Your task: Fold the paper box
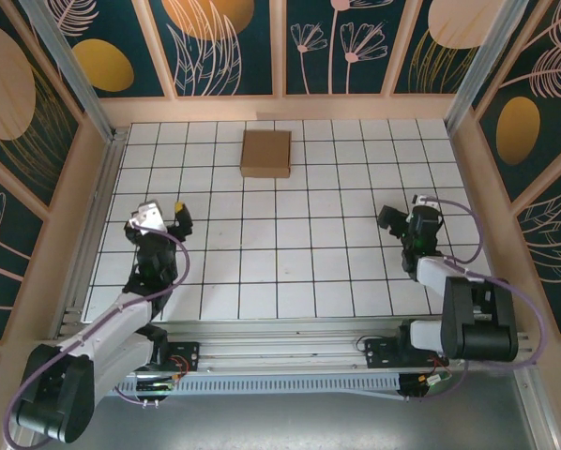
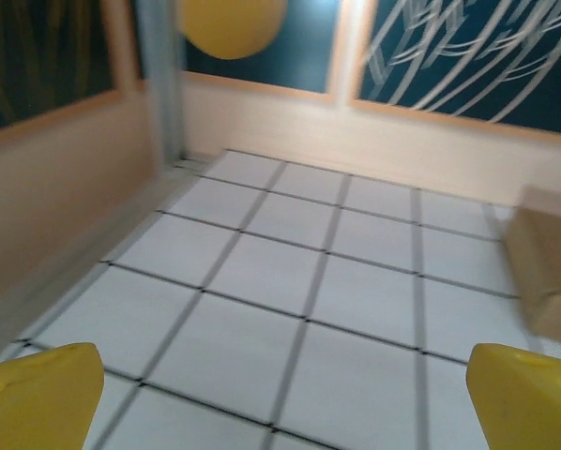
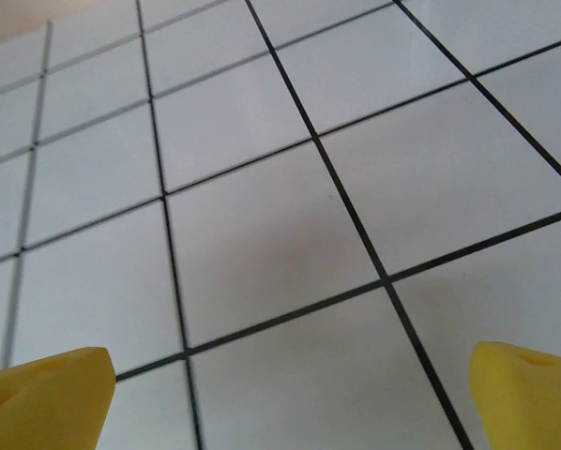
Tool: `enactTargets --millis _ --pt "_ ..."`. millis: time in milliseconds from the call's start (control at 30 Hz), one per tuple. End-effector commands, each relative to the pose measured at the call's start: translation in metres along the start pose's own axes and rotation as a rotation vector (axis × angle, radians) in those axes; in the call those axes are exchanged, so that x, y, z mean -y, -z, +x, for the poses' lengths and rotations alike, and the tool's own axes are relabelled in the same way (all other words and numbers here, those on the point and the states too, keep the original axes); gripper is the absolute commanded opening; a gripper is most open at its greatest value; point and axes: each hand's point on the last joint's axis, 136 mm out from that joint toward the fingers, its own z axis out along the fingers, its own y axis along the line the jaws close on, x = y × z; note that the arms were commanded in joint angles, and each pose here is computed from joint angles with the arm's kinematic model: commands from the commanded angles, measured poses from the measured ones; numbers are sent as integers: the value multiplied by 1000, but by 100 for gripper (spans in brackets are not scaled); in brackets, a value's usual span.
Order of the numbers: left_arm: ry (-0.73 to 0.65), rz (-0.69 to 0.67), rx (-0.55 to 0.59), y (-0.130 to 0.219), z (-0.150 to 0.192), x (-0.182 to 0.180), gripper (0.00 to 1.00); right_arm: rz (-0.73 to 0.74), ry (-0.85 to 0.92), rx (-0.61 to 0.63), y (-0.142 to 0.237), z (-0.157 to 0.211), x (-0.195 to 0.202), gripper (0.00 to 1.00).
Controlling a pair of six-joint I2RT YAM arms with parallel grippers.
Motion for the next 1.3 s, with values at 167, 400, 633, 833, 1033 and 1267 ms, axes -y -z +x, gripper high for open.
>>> enactTargets --millis 167,400,633,833,1033,1267 --pt "13 -129 83 -7 11 -48 99 -189 115 309 -7 -51 -26 99" --pt "51 -20 121 -41 3 -37 99 -200 93 432 23 -43 -18 99" --pt "17 61 44 -69 27 -23 99 -160 86 444 21 -46 -16 99" --pt "10 70 45 -69 28 -21 99 -172 96 435 18 -46 -18 99" --pt "10 71 44 -68 28 -21 99 -187 105 427 17 -45 -22 99" --pt "10 71 44 -68 28 -21 99 -152 140 405 10 -43 -27 99"
